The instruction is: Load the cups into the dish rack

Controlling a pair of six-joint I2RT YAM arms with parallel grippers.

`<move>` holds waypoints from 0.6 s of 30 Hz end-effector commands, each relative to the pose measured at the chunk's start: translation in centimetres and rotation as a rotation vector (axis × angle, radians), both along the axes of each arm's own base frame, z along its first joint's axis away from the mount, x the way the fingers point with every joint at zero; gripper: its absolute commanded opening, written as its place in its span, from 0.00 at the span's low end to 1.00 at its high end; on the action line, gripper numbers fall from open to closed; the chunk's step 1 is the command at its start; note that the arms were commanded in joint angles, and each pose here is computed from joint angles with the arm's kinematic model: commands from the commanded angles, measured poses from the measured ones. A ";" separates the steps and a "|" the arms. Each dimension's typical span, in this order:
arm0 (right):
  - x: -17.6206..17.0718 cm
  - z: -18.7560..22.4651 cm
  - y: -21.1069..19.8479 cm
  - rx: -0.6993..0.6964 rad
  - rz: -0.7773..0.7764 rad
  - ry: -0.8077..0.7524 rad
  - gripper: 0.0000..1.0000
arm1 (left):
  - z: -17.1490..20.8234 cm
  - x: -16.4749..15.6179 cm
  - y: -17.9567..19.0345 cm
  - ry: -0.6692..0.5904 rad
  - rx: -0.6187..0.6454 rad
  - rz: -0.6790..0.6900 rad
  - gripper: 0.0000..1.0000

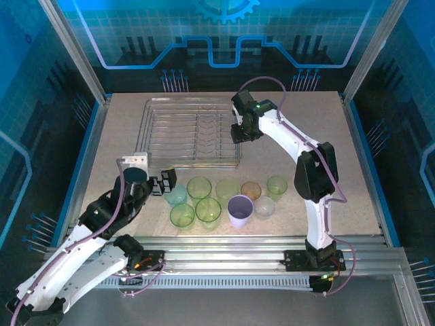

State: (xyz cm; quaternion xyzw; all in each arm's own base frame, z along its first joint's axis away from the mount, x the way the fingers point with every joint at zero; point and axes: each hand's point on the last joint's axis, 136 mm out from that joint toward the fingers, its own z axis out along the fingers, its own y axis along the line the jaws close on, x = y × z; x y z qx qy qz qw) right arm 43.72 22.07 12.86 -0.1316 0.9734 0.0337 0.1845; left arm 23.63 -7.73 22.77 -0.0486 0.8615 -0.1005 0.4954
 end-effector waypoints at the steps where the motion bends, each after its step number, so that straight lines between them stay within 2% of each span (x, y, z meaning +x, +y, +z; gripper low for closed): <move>1: 0.4 -0.4 -0.4 -0.052 -0.004 -0.006 0.36 | -0.6 -0.2 -0.1 0.021 -0.021 -0.002 0.99; 7: 1.2 -1.4 -0.6 -0.041 -0.027 -0.016 0.29 | -0.6 -0.3 -0.1 0.029 -0.018 -0.007 0.99; 12: 1.2 -1.9 -1.3 -0.042 -0.055 -0.014 0.16 | -0.5 -0.3 -0.1 0.029 -0.012 -0.004 1.00; 18: 0.8 -2.2 -2.7 0.009 -0.110 -0.007 0.13 | -0.7 0.1 -0.5 0.039 -0.018 -0.012 1.00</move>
